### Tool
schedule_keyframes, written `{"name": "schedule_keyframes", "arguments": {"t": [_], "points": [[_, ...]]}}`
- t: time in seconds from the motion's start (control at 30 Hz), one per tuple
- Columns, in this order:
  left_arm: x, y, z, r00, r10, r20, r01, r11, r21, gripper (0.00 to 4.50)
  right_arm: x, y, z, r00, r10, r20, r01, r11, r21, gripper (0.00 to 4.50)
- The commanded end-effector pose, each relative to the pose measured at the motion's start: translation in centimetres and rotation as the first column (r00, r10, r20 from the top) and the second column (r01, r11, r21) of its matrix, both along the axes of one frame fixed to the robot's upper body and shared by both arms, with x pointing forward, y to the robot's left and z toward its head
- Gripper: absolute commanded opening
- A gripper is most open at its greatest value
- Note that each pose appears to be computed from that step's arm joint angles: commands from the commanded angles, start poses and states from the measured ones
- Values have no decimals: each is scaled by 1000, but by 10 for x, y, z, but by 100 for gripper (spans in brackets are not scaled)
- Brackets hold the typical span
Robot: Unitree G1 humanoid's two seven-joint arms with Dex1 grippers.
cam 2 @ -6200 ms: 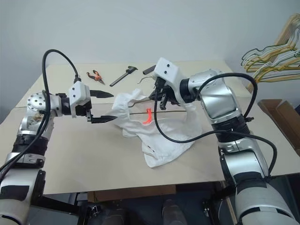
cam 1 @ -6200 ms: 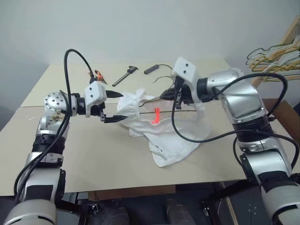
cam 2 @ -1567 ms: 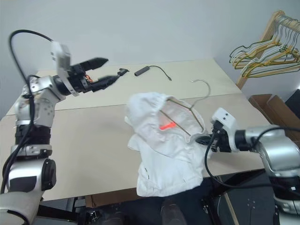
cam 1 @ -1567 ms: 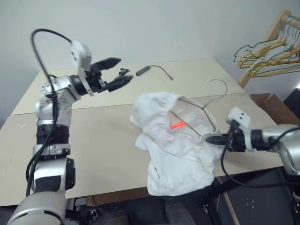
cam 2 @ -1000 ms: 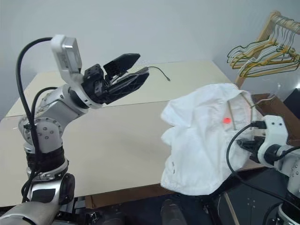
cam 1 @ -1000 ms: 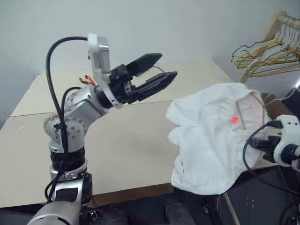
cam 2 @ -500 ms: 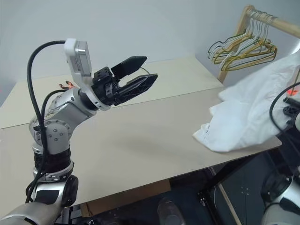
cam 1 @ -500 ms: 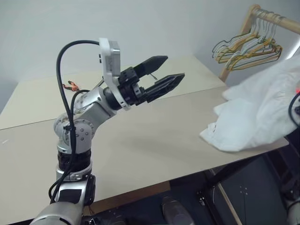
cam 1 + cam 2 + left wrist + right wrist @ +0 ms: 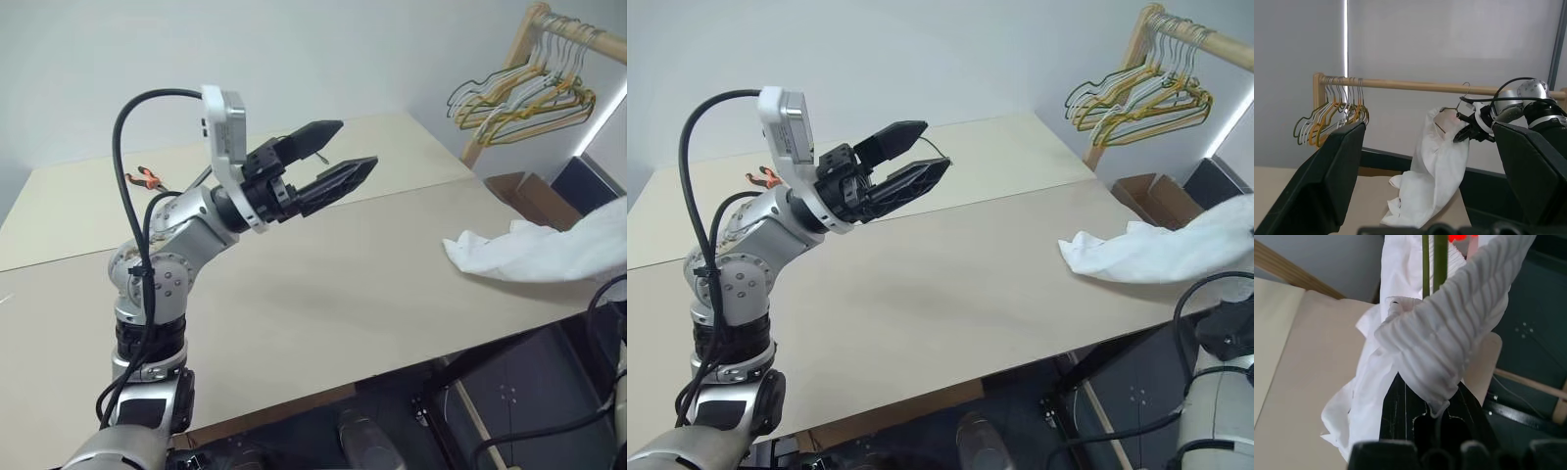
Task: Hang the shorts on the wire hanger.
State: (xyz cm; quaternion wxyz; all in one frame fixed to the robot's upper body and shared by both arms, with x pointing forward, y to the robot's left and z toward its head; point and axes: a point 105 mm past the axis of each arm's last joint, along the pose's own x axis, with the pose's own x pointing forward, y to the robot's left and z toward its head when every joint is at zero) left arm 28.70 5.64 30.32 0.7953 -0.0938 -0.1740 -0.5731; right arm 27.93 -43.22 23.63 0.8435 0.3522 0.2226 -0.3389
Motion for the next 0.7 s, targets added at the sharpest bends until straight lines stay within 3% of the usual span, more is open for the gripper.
{"name": "schedule_keyframes", "arguments": {"t": [0.03,0.2,0.33,0.5,0.6,0.67,0.7], "points": [[-9,3,11,997,-1,71,2,1000,-17,447,-9,-7,2,999,-54,7,54,999,7,0],[-11,4,9,998,-3,69,4,1000,-14,447,-16,-10,-11,993,-98,-70,91,991,-96,0],[-13,5,9,997,-1,71,2,1000,-13,450,-13,-4,-10,992,-101,-72,89,984,-156,112],[-18,4,10,997,2,77,-1,1000,-12,450,-12,3,8,989,-135,-63,106,936,-337,283],[-19,4,10,997,5,79,-4,1000,-10,450,-14,4,21,982,-180,-56,132,868,-479,387],[-19,4,10,997,7,80,-6,1000,-10,450,-16,4,32,972,-232,-45,160,785,-598,447],[-18,4,11,997,8,80,-7,1000,-9,450,-18,4,38,964,-264,-31,180,735,-653,447]]}}
